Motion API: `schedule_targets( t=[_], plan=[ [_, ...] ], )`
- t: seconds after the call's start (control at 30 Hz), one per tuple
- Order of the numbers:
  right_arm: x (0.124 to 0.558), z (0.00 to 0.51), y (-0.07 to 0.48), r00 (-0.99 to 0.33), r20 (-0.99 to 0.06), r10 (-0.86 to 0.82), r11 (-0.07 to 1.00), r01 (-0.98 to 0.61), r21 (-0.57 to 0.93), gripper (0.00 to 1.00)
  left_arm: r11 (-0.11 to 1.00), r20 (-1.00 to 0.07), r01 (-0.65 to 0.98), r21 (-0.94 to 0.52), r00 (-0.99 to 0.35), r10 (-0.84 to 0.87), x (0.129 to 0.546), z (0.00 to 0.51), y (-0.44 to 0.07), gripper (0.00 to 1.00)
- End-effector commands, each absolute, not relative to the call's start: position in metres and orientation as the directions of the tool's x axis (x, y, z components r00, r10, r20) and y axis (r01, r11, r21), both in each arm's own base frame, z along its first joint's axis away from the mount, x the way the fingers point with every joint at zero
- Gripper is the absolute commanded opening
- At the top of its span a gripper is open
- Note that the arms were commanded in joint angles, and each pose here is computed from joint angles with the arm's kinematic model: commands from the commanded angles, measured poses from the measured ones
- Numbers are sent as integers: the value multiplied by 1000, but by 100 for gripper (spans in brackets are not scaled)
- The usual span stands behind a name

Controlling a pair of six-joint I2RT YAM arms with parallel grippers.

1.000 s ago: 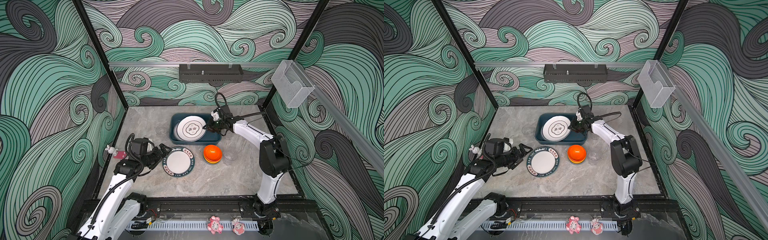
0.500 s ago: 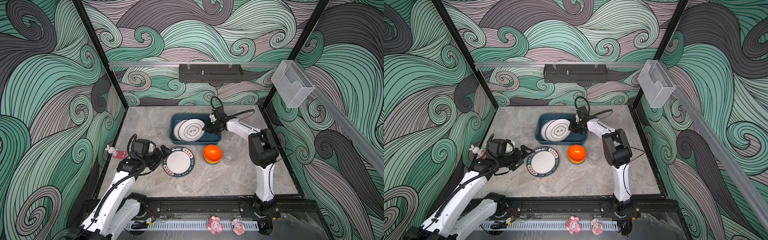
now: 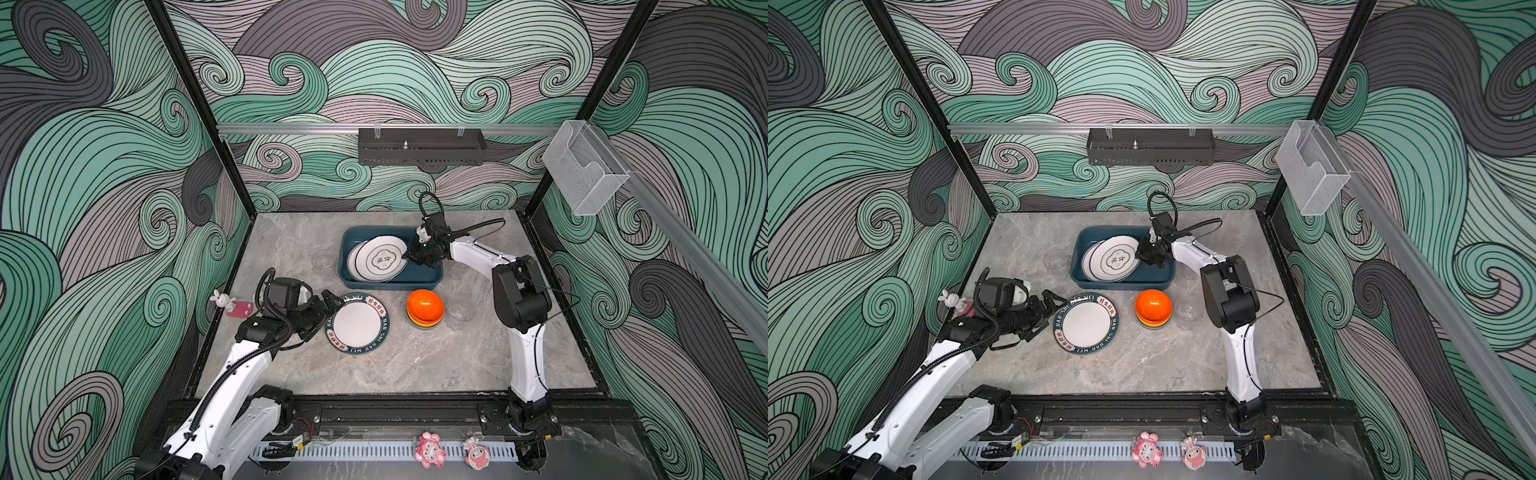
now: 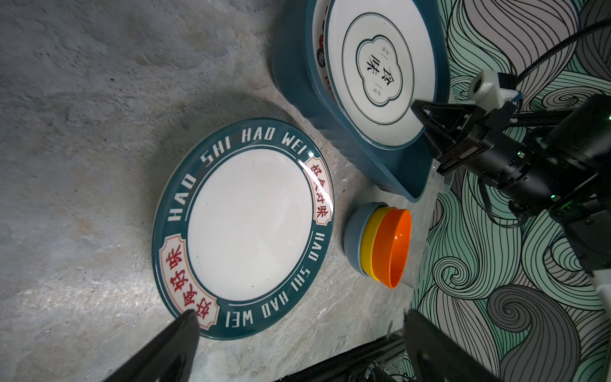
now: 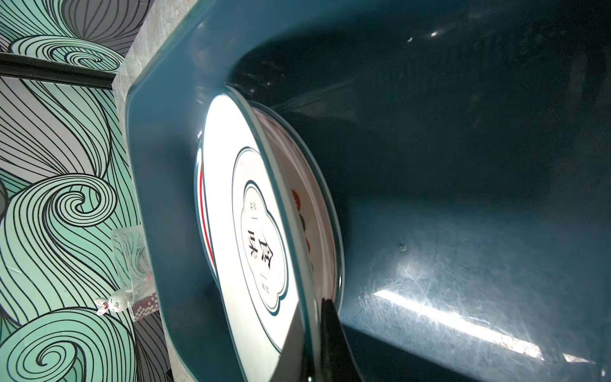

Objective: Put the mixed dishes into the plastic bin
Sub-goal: 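Carry the white plate into the teal bin and lower it with the right gripper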

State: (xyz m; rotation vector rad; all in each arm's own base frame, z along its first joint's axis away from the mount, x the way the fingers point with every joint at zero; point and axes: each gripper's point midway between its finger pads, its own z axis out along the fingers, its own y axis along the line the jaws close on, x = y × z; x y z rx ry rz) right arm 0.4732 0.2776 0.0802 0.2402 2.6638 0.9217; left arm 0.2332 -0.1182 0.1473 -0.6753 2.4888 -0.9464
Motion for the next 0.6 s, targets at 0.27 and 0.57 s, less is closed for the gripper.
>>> schedule_targets(
  t=[0.27, 0.57],
  plan=[
    [489, 89, 289, -926, -260, 273, 744, 31, 668, 0, 646, -164, -304, -700, -812, -560, 232, 144, -121, 98],
    [488, 81, 295, -934, -247, 259, 745, 30, 667, 0, 645, -158, -309, -699, -813, -561, 232, 142, -122, 98]
  ],
)
